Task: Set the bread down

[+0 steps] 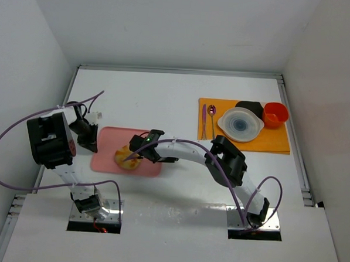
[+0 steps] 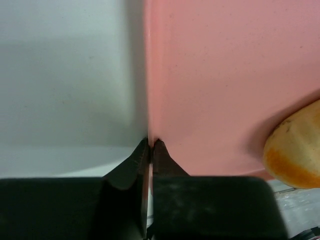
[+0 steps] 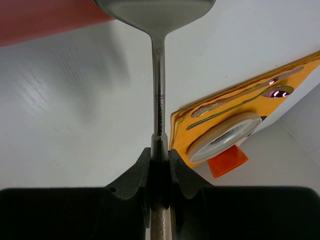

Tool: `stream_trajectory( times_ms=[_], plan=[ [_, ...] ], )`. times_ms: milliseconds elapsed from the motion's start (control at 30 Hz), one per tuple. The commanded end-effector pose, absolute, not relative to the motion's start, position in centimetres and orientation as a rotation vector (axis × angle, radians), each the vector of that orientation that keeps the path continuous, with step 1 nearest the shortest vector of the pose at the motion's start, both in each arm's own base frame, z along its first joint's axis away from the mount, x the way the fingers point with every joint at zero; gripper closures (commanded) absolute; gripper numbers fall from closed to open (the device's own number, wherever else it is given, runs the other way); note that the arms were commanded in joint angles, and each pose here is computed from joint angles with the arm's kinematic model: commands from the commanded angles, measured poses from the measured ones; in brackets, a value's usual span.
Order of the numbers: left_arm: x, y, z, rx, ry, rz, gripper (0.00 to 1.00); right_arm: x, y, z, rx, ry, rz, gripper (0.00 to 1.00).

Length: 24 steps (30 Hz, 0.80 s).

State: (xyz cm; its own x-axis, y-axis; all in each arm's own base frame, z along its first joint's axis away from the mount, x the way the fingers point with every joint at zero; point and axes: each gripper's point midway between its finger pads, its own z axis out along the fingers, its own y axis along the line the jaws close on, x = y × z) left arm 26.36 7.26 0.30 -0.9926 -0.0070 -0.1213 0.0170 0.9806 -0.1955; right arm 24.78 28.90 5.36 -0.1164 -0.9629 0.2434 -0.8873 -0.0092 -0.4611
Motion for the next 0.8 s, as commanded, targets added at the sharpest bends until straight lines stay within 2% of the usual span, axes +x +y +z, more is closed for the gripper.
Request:
stream_trajectory(
  times_ms=[0, 33, 267, 467, 533, 767],
  plan=[
    [25.9, 6.8, -1.6, 0.014, 3.046, -0.302, 0.96, 24.1, 28.9, 6.5, -1.993, 2.079, -0.725, 1.00],
    [25.9, 6.8, -1.6, 0.014, 3.046, -0.302, 1.00, 23.9, 28.8, 6.5, -2.005, 2.073, -0.709, 1.00],
    [25.8, 7.1, -2.0, -0.052, 3.067, -0.261, 1.00, 23.0, 29.2, 6.6, -2.117, 1.993, -0.637, 1.00],
    [25.6, 7.0, -1.9, -0.066, 3.067, -0.261, 1.00, 22.6, 32.5, 6.1, -2.173, 1.899, -0.536, 1.00],
    [25.6, 7.2, -1.7, -0.065, 3.063, -0.243, 1.00, 22.4, 32.9, 4.8, -2.231, 1.880, -0.585, 1.00],
    [25.6, 7.2, -1.7, -0.065, 3.063, -0.243, 1.00, 23.7, 36.6, 3.9, -2.105, 1.936, -0.543, 1.00]
  ],
)
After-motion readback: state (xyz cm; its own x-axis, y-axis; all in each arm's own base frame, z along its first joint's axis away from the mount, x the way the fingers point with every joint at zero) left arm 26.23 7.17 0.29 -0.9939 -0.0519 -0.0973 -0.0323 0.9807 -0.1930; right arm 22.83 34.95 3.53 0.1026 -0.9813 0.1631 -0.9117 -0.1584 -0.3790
